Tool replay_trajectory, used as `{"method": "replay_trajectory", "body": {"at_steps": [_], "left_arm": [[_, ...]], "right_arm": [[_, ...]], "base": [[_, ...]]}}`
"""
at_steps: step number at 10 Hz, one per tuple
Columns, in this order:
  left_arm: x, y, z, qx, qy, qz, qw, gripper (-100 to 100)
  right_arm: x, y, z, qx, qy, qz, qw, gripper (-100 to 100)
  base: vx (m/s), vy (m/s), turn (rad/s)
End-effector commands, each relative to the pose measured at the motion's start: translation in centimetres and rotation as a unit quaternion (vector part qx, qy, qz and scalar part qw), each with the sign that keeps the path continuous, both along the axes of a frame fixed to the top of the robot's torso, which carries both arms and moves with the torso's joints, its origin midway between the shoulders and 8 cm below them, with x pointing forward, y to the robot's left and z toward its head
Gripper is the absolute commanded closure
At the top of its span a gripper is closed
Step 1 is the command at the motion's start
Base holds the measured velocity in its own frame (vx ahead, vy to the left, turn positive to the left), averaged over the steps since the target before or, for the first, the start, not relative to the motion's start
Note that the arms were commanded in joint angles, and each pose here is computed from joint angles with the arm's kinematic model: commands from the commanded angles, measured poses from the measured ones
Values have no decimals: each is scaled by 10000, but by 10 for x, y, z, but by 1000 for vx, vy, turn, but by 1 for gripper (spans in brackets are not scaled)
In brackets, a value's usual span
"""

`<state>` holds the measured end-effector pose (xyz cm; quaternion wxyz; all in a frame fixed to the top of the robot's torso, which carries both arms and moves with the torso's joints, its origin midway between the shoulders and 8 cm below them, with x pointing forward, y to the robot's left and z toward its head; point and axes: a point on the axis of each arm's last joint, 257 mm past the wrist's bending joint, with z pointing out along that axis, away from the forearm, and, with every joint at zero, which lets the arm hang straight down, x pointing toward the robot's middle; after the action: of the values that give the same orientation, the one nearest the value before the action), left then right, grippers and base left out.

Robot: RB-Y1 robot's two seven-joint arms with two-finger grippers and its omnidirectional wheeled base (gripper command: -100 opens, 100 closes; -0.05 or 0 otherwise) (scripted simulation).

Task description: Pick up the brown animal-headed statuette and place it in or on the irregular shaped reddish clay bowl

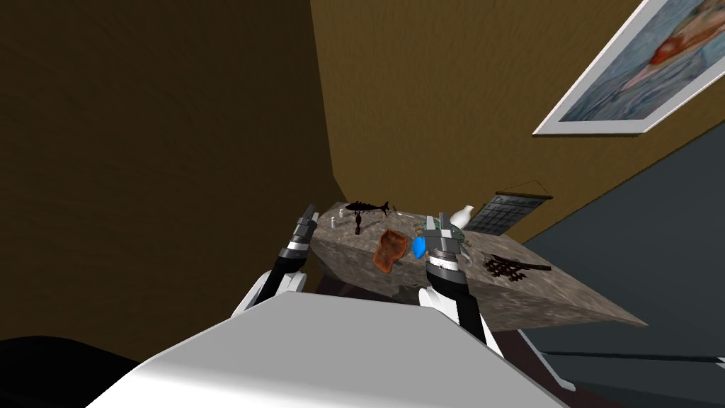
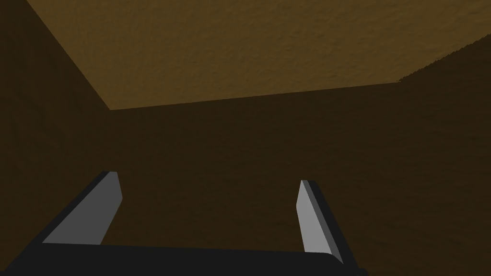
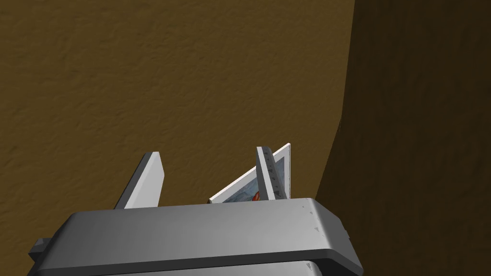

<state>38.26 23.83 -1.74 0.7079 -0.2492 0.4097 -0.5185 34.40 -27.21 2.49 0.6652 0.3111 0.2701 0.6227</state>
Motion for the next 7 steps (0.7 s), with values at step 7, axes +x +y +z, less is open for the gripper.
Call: {"method": "replay_trajectory", "body": {"at_steps": [7], "left_arm": [[39, -19, -52, 1089, 538, -191, 9924, -100]], "right_arm": [[0, 0, 0, 0, 0, 0, 10000, 0]], "base": [[-55, -39, -68]]}}
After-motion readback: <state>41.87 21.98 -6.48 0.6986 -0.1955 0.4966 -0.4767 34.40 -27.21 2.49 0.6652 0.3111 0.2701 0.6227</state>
